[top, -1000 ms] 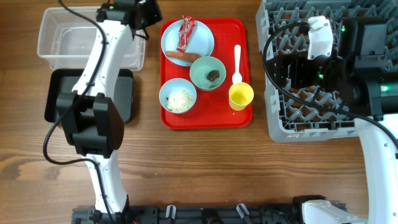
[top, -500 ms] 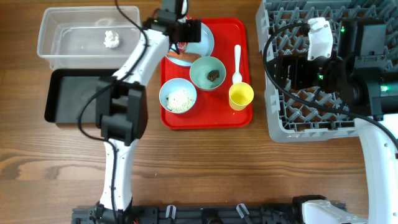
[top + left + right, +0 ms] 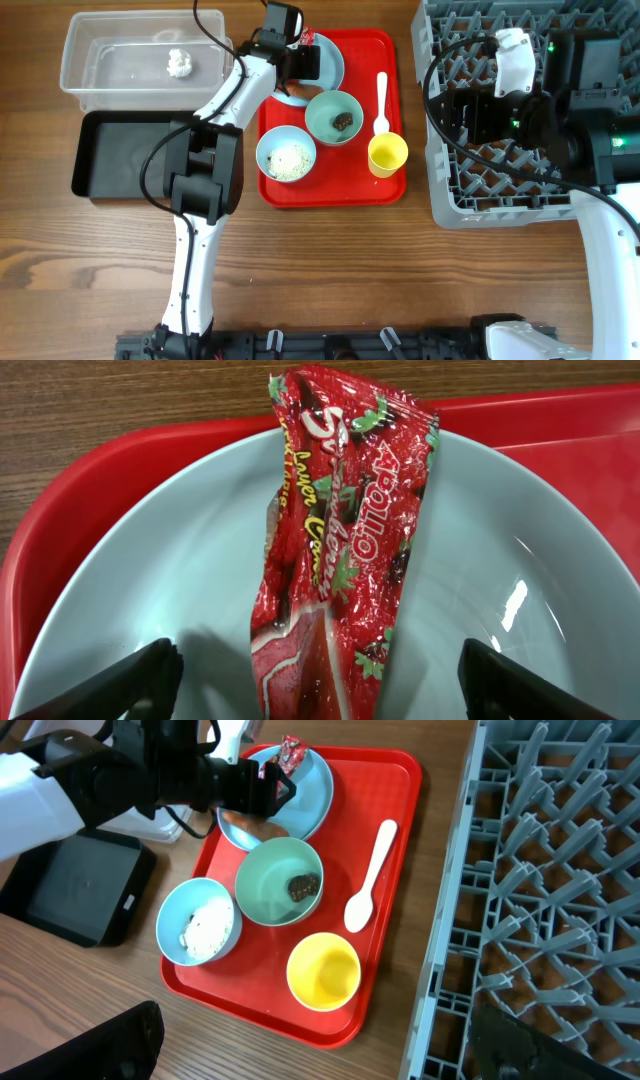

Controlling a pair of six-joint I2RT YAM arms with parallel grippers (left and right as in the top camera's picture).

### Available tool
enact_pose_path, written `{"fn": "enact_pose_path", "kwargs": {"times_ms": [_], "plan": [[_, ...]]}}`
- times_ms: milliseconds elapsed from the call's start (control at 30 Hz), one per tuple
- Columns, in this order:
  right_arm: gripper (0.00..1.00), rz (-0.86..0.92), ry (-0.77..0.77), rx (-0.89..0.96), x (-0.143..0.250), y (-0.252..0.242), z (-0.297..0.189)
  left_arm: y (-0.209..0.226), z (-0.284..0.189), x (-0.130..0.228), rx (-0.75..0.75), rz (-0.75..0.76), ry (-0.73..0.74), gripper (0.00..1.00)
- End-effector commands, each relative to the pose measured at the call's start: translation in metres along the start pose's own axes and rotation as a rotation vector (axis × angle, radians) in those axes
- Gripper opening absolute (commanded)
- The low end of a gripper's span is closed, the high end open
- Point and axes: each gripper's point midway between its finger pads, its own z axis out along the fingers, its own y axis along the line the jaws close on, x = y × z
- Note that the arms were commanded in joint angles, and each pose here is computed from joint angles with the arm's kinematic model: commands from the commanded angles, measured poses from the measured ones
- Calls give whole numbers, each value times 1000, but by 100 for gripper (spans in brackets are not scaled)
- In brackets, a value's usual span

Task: Sort waste into correct bins and load items into the dishwasher rack
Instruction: 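Lift the red wrapper and drop it into the clear bin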

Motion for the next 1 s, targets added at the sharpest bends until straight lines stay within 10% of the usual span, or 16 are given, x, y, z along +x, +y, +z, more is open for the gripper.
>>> {"fn": "enact_pose_path", "kwargs": {"times_ms": [0,167,667,967], "plan": [[100,10,-2,-7,-4,0,1,5,12,11,-11,9,24,75],[100,11,0,-7,-3,0,1,1,12,19,-8,6,53,4],[100,11,0,-7,-3,0,1,-6,-135,-80,24,-90,-177,4],[100,9,-5,-7,-4,0,1,119,-198,-49,-283,-426,-76,4]]}}
